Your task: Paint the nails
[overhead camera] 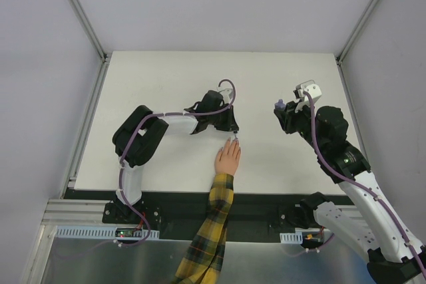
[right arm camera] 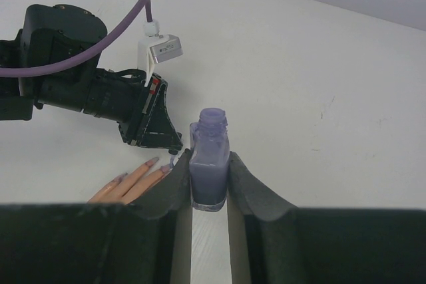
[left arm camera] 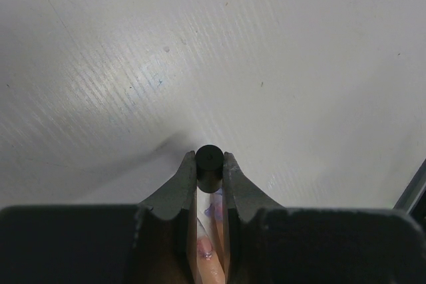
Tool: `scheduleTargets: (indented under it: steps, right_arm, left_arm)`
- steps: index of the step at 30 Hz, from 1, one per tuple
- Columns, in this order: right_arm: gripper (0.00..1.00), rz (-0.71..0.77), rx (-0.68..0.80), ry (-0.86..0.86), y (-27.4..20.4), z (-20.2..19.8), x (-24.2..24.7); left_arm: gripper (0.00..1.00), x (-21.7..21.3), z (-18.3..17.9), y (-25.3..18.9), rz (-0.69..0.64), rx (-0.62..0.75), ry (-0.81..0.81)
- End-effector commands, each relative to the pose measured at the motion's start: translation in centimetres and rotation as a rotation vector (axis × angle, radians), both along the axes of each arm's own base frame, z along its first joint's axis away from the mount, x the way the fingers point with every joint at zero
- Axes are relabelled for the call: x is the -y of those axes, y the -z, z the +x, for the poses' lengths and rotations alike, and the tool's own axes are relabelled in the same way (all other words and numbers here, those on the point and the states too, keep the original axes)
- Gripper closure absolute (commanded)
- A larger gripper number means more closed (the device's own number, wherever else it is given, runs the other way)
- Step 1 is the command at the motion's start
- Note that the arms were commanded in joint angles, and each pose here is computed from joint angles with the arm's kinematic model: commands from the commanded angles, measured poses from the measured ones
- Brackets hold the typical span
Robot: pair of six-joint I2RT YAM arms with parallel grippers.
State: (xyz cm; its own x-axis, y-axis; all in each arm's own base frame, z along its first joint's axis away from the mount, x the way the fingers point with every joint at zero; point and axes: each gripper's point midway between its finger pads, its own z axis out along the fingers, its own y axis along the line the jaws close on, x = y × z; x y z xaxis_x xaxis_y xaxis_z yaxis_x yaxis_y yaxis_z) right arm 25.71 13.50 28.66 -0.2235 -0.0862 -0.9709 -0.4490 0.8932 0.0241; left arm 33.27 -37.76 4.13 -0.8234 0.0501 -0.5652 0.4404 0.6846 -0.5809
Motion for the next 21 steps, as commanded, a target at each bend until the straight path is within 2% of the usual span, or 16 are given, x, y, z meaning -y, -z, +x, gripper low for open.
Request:
scheduleTargets:
  steps: [1,12,21]
  right_arm:
    - [0.99,0.047,0.058,0.000,-1.9,0.4,-0.3]
    - [1.00,0.052,0.057,0.002,-2.0,0.4,-0.3]
    - [1.00,0.053,0.059,0.000,-2.0,0.3,-0.3]
  left_arm:
    - [1.00,0.0,0.0,-2.6,-0.045,0.040,0.013]
    - [1.00,-0.1,-0.6,-3.5,-0.049,0.061,0.014]
    - [1.00,0.3,-1.1,-2.6,-0.043,0.037,0.031]
